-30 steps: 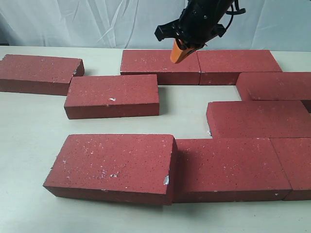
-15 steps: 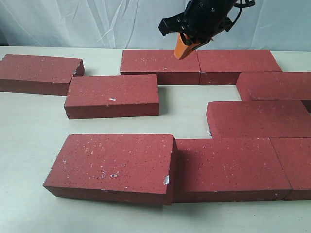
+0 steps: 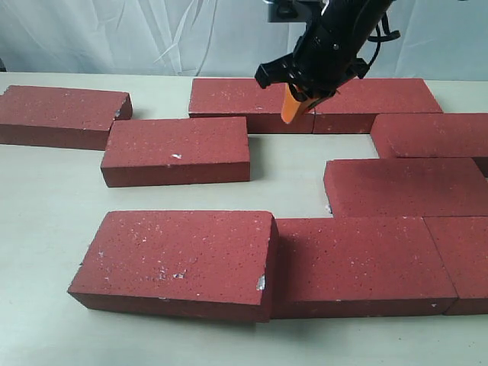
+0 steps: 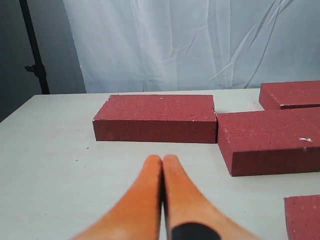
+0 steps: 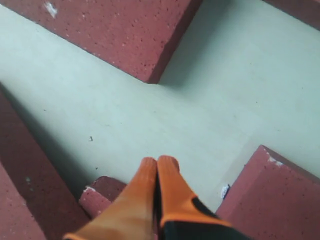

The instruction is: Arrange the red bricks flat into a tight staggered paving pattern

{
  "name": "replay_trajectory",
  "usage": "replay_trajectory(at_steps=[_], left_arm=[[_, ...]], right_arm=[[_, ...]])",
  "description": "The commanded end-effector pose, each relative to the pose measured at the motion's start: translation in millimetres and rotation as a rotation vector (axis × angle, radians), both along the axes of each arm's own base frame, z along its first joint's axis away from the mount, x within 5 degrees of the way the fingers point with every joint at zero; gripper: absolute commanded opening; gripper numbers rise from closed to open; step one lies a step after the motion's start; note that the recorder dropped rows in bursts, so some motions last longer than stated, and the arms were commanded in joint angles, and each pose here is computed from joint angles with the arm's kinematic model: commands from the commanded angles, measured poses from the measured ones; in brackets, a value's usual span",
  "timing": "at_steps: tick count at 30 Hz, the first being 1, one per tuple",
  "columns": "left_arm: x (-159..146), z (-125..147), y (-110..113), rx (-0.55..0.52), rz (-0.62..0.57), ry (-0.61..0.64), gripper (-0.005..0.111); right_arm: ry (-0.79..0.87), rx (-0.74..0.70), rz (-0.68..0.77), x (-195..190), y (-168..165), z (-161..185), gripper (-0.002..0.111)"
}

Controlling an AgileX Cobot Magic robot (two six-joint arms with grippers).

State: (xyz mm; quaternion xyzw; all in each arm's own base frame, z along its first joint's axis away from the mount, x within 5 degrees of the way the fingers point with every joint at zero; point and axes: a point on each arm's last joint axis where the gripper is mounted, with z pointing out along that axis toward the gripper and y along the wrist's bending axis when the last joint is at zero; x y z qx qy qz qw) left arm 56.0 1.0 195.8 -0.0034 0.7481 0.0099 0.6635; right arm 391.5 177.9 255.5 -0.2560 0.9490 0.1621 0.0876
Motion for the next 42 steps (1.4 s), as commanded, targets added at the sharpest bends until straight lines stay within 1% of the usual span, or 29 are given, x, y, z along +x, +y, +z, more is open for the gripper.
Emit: replay_trajectory(at_steps=[1, 9, 11, 14, 19, 25, 29, 31, 32, 38, 42], left_arm=[[0, 0, 0, -0.006, -0.001, -0.012, 0.0], [0, 0, 0, 0.0, -0.001, -0.02, 0.0], [0, 4, 0, -0.019, -0.002, -0.057, 0.0], [1, 10, -1, -0.079, -0.003, -0.122, 0.0], [0, 19, 0, -0.07, 0.001, -0.232, 0.0], [-1, 23, 0, -0.071, 0.003, -0.276, 0.0], [-2, 32, 1, -0.067, 0.007, -0.377, 0.0], [-3, 34, 1, -0.04, 0.009, -0.395, 0.0], [-3, 37, 1, -0.031, 0.01, -0.402, 0.0], [-13, 73, 1, 0.039, 0.016, -0.508, 0.0], [-9, 95, 1, 0.049, 0.016, -0.5, 0.0]], right_arm=[[-0.022, -0.023, -0.003, 0, -4, -1, -0.001], [-0.032, -0.009, -0.009, 1, -3, -1, -0.001], [-0.038, -0.008, -0.011, 1, -3, 0, -0.001], [-0.041, -0.006, -0.013, 1, -3, 0, -0.001], [-0.041, -0.006, -0.013, 1, -3, 0, -0.001], [-0.045, -0.005, -0.014, 2, -2, 0, -0.001], [-0.055, -0.002, -0.017, 3, -2, 0, -0.001], [-0.056, -0.002, -0.018, 3, -2, 0, -0.001], [-0.056, -0.002, -0.018, 3, -2, 0, -0.001], [-0.056, 0.004, -0.019, 3, -2, 0, -0.001], [-0.054, 0.011, -0.021, 3, -1, 0, -0.001]])
